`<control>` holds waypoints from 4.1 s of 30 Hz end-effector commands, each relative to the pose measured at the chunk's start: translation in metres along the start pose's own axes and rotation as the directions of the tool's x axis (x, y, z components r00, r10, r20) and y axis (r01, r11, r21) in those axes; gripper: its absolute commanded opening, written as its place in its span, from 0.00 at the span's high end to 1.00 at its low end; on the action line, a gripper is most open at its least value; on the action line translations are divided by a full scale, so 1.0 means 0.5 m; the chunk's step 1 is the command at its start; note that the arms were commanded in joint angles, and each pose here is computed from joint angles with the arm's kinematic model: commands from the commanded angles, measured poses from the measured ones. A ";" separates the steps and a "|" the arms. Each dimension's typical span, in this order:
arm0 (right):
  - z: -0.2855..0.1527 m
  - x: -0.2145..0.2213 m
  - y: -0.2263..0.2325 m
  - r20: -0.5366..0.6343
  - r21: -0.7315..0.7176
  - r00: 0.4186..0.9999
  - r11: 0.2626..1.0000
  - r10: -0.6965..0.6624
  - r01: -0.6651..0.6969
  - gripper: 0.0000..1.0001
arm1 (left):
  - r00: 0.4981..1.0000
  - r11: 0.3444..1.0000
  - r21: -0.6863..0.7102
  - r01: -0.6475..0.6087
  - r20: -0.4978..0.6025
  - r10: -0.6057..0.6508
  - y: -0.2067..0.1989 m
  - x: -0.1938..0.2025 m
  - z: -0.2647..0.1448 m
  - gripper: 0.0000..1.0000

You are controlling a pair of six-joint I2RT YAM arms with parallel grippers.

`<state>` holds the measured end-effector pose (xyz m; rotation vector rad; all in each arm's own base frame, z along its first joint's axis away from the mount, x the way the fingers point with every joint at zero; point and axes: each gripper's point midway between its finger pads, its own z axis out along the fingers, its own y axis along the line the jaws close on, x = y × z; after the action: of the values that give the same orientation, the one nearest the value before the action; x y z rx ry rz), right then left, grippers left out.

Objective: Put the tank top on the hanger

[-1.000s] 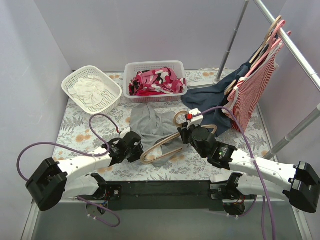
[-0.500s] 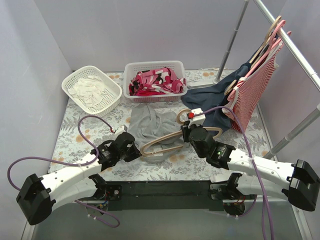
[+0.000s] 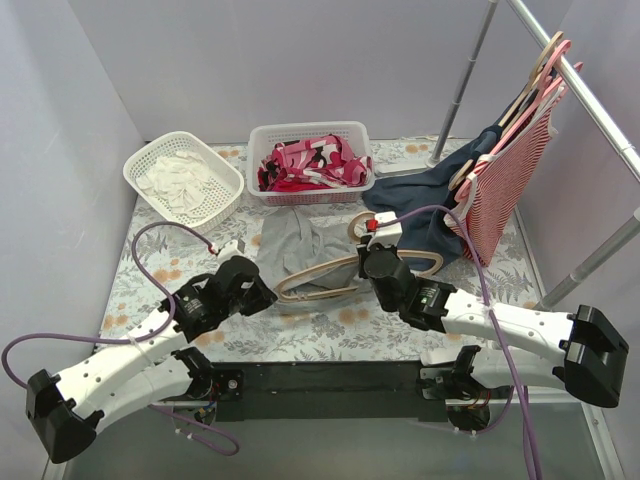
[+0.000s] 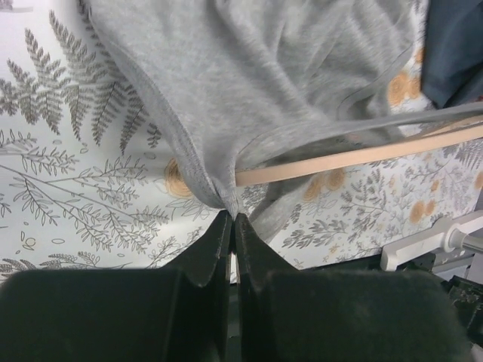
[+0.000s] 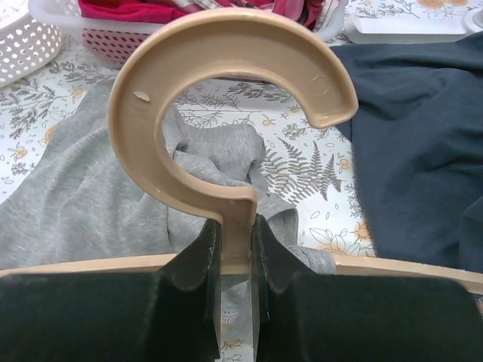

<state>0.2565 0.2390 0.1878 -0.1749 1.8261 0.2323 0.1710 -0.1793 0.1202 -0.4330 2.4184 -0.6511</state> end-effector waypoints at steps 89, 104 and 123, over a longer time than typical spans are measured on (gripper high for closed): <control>-0.139 -0.535 0.144 0.327 -0.409 0.942 0.910 0.079 0.065 0.99 | 0.631 0.532 0.340 -0.776 0.406 0.661 -0.336 -0.218 -0.353 0.37; -0.146 -0.540 0.128 0.327 -0.412 0.941 0.910 0.091 0.056 0.99 | 0.622 0.544 0.301 -0.783 0.385 0.682 -0.317 -0.219 -0.335 0.53; -0.151 -0.527 0.137 0.295 -0.450 0.949 0.892 0.107 0.040 0.99 | 0.644 0.562 0.316 -0.764 0.421 0.639 -0.307 -0.215 -0.346 1.00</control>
<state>0.2471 0.2891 0.4419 -0.4437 1.4913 0.6018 0.1637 -0.2063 0.3758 0.6901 1.8396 -0.7372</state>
